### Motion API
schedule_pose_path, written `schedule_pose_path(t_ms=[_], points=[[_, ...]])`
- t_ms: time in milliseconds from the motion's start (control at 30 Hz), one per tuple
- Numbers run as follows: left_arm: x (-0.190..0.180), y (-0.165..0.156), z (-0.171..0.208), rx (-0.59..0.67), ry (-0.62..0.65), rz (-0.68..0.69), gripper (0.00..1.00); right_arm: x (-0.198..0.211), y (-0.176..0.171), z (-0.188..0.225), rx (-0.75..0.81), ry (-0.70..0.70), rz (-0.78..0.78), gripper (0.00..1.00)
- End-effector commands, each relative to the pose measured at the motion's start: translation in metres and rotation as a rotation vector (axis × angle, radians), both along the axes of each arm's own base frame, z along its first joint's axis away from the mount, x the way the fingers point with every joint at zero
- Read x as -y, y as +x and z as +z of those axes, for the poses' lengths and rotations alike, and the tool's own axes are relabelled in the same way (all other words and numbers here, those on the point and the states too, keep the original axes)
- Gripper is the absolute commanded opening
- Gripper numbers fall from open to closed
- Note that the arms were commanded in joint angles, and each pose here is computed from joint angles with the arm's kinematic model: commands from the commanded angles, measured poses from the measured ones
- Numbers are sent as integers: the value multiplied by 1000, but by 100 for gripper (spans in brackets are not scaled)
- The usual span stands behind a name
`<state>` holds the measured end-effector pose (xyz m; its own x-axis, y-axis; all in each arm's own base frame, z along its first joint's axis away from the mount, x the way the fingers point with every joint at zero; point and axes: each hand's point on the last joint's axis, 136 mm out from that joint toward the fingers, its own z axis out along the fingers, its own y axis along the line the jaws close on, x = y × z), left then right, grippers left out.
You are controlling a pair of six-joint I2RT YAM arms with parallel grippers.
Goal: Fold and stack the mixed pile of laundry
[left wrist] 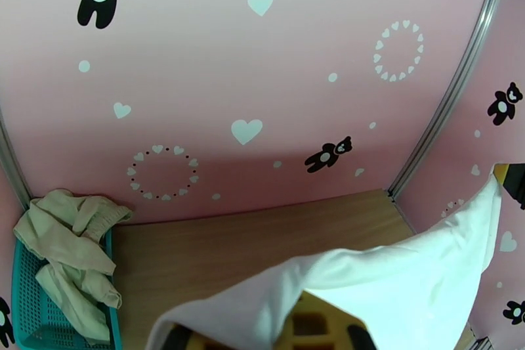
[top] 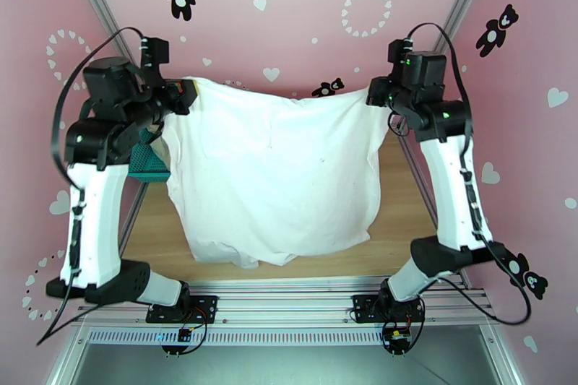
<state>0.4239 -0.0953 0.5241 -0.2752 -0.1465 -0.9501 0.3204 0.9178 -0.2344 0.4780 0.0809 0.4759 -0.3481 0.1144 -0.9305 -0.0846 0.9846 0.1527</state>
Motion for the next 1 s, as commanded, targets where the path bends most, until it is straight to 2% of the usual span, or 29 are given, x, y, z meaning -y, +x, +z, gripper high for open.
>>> schedule_pose_path(t_ms=[0,100,233,333,467,567,700,767,833,967], points=[[-16,48,46,211,1,102,0,-3,37,48,205,11,2,0],[-15,72,84,369,-50,93,0,12,55,82,354,80,-51,0],[-18,59,133,568,-126,77,0,29,44,126,507,162,-74,0],[-27,50,142,563,-163,119,0,30,25,146,547,173,-46,0],[-14,29,121,445,-141,38,0,26,9,138,476,170,-1,0],[-8,6,85,306,-120,-4,0,13,-4,110,348,165,53,0],[0,-25,-1,74,-164,-47,0,-14,-28,38,163,187,143,0],[0,-39,-58,-32,-199,-32,0,-15,-43,-13,89,194,125,0],[-2,-53,-125,-157,-218,-6,0,-6,-56,-90,-43,210,60,0],[-4,-85,-250,-449,-230,49,0,0,-95,-211,-270,223,13,0]])
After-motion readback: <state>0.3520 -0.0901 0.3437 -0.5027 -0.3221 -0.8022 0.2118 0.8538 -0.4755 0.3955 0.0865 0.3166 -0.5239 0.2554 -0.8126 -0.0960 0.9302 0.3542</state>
